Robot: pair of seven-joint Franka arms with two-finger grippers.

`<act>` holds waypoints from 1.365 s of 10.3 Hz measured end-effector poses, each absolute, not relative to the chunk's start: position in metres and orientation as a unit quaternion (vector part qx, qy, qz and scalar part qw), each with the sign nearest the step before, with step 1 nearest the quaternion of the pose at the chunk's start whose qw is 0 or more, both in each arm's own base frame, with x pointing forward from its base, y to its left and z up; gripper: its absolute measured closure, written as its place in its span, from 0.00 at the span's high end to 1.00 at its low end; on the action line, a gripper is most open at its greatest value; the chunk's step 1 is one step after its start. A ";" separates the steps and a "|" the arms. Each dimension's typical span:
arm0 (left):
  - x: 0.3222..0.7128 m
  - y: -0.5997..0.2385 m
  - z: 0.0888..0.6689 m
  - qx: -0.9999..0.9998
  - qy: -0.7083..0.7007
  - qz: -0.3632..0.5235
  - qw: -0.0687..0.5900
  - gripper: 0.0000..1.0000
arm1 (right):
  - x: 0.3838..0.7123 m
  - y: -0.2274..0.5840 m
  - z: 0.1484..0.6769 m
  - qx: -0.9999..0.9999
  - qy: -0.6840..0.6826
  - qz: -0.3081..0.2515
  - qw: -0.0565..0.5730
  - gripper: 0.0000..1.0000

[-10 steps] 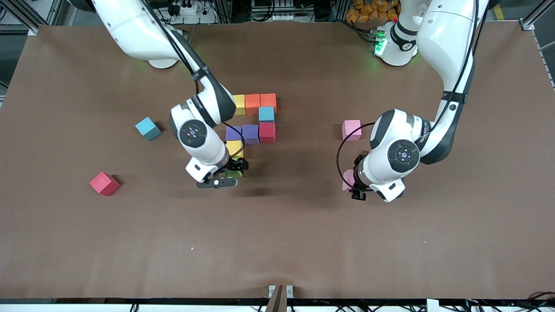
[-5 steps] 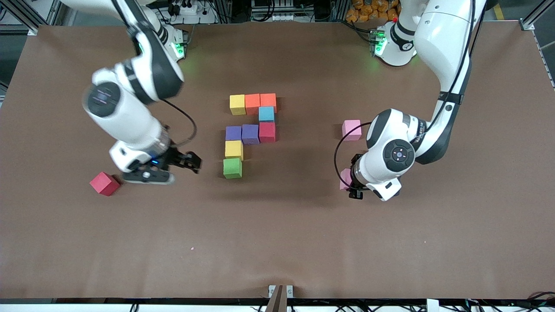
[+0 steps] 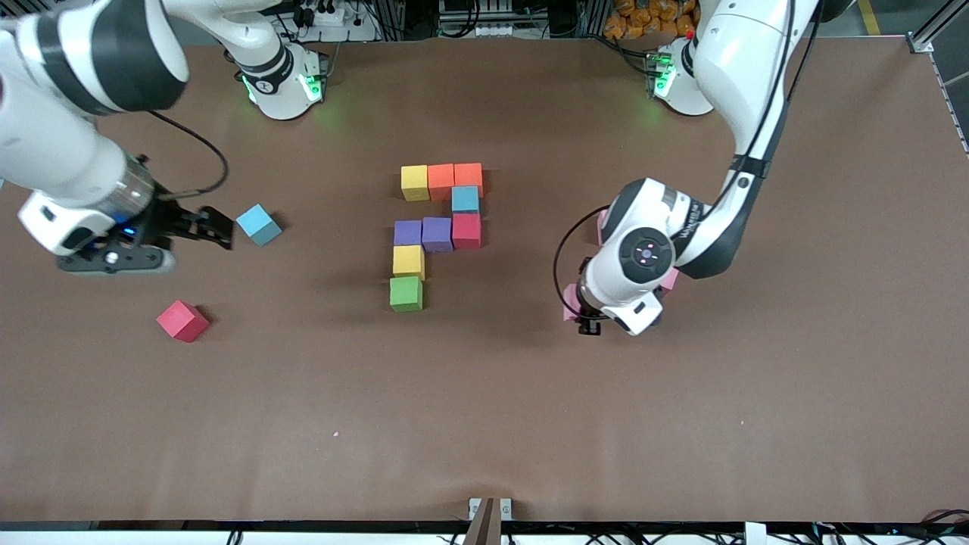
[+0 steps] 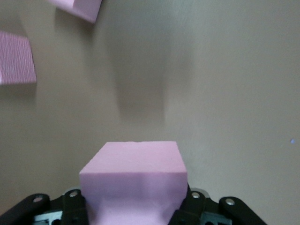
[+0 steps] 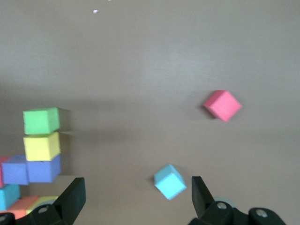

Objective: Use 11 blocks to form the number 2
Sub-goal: 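Release green and withdraw the right gripper while the left gripper carries pink, then lower the pink cube beside the green cube with the left gripper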

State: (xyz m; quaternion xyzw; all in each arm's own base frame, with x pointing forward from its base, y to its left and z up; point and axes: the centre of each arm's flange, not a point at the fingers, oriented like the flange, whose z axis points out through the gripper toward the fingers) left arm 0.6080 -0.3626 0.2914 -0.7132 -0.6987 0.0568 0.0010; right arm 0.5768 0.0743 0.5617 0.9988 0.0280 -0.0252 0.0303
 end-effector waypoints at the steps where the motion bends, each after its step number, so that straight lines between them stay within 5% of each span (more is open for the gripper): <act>1: 0.602 -0.381 0.288 -0.709 -0.703 0.057 0.000 0.63 | 0.575 0.054 0.581 0.999 0.025 -0.032 0.034 1.00; 6: 0.569 -0.463 0.265 -0.698 -0.715 0.045 -0.022 0.63 | 0.568 -0.035 0.639 1.000 -0.009 -0.007 0.004 1.00; 14: 0.550 -0.529 0.233 -0.683 -0.727 0.004 -0.075 0.63 | 0.575 -0.024 0.623 1.000 -0.002 -0.019 -0.020 1.00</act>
